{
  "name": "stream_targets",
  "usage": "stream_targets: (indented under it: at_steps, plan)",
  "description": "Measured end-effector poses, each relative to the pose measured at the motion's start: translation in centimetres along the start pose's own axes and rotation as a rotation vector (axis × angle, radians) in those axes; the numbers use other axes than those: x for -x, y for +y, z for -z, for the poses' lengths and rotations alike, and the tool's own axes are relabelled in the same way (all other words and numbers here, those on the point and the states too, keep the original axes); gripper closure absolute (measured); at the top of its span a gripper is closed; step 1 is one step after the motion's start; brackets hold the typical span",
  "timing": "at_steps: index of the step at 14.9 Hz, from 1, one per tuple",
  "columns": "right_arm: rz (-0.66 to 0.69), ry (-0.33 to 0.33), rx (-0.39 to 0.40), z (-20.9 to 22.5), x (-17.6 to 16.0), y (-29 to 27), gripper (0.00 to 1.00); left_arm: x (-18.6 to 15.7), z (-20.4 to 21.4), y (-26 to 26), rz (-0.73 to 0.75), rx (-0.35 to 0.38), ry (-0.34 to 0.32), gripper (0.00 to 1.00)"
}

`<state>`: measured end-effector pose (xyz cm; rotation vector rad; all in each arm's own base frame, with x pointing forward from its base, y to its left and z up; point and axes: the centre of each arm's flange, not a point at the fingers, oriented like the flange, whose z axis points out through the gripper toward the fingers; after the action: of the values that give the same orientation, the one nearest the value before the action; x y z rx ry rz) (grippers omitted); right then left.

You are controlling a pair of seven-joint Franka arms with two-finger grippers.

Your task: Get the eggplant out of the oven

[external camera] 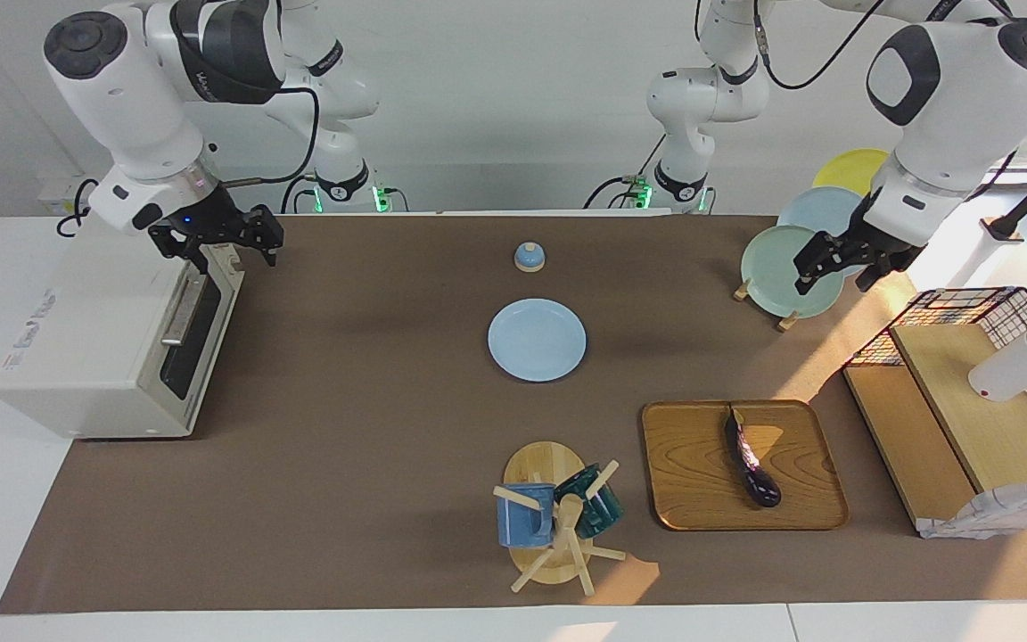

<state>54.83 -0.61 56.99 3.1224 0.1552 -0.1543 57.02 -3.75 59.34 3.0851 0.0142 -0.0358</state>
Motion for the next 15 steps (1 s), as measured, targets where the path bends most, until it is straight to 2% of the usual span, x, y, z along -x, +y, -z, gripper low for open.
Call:
stream_targets:
  at_steps: [6, 15]
  plan:
    - [-0.007, 0.03, 0.002, 1.5, 0.7, 0.4, 0.0, 2.9, -3.7, 0.8, -0.008, -0.007, -0.09, 0.0]
    - [-0.009, 0.039, 0.002, 2.0, 0.9, 0.4, 0.0, 3.2, -1.6, 2.0, -0.028, -0.008, -0.079, 0.0]
